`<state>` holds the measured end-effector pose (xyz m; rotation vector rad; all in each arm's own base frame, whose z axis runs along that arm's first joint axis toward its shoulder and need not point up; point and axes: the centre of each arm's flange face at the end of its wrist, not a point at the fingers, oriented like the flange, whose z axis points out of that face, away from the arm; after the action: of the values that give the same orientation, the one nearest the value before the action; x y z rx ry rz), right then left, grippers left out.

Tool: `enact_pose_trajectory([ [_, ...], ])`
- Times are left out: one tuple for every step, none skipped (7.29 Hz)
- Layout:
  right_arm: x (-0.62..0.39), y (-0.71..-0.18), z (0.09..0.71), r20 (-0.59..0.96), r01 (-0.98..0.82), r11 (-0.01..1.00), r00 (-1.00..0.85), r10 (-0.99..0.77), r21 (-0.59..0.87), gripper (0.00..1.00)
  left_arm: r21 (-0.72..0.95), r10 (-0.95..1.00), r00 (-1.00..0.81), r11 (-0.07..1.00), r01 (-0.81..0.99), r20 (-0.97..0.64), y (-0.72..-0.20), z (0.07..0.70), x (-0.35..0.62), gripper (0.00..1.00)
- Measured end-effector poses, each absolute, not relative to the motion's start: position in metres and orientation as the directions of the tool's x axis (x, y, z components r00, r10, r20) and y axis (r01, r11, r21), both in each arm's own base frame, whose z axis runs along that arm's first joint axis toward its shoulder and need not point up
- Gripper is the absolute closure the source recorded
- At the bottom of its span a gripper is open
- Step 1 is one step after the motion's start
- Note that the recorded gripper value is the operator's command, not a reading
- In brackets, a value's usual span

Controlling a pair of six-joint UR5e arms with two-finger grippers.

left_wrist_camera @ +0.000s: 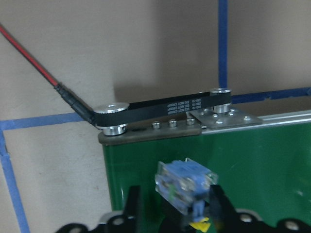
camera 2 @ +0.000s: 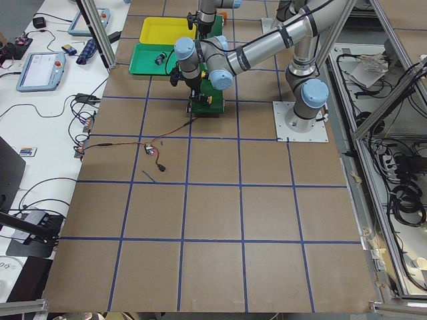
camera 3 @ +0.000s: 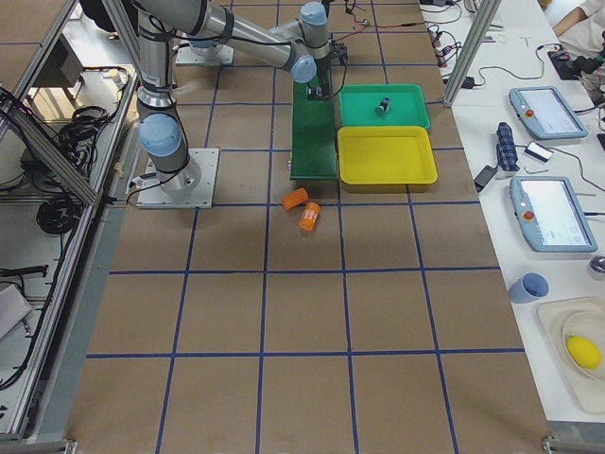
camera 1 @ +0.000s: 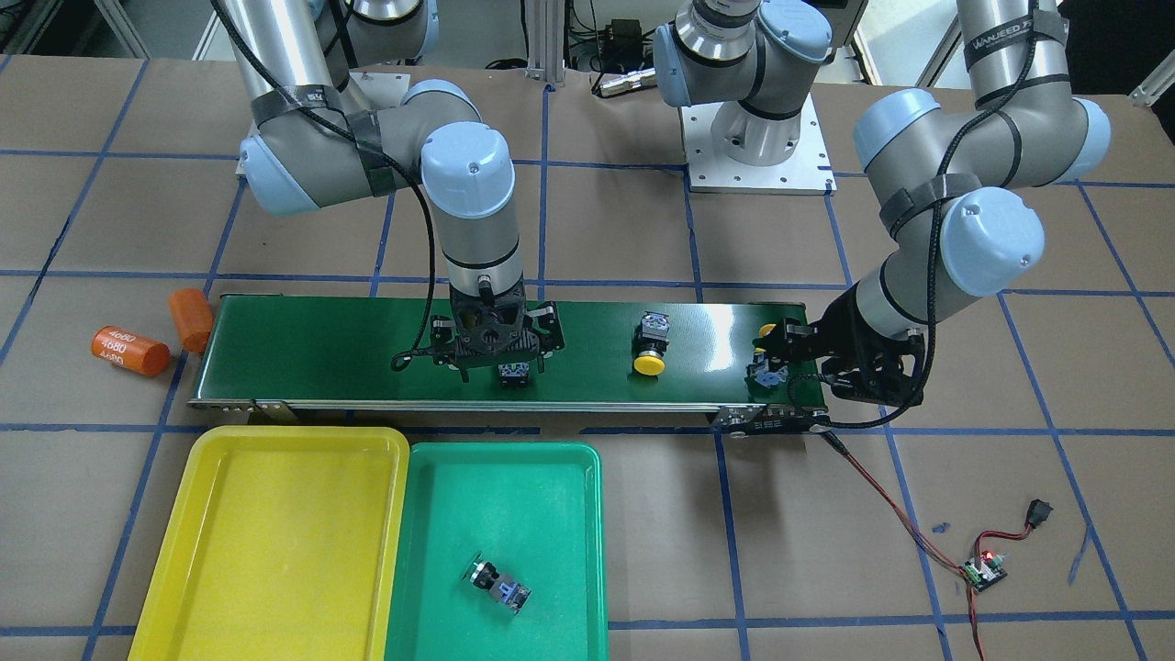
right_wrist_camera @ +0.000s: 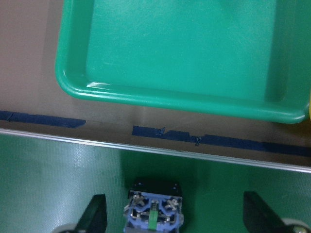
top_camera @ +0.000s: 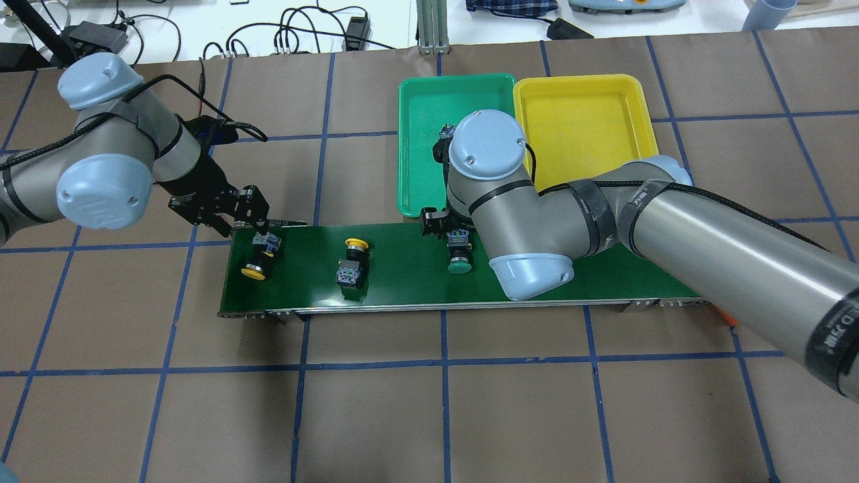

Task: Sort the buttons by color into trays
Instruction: 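Lift green button into green tray with right while left withdraws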

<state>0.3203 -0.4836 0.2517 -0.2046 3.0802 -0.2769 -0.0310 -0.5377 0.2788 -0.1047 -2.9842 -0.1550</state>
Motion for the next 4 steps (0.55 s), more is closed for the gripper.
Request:
enact_pose_trajectory([
  [0.322, -0.480, 0.250, -0.028, -0.133, 0.975, -0.990, -0.140, -0.176, 0.56, 0.084, 0.060, -0.987, 0.994, 0.073, 0.151, -0.539, 0.286, -0.028, 0.00],
  [0.326, -0.476, 0.249, -0.022, -0.142, 0.975, -0.989, -0.148, -0.169, 0.90, 0.066, 0.063, -0.991, 0.995, 0.071, 0.121, -0.543, 0.302, -0.023, 0.00],
  [0.328, -0.472, 0.246, -0.012, -0.152, 0.976, -0.988, -0.156, -0.158, 1.00, 0.057, 0.069, -0.996, 0.996, 0.072, 0.052, -0.547, 0.329, -0.015, 0.00],
  [0.328, -0.469, 0.242, -0.001, -0.163, 0.976, -0.986, -0.164, -0.144, 1.00, 0.057, 0.073, -0.997, 0.996, 0.072, -0.023, -0.550, 0.363, -0.006, 0.00],
])
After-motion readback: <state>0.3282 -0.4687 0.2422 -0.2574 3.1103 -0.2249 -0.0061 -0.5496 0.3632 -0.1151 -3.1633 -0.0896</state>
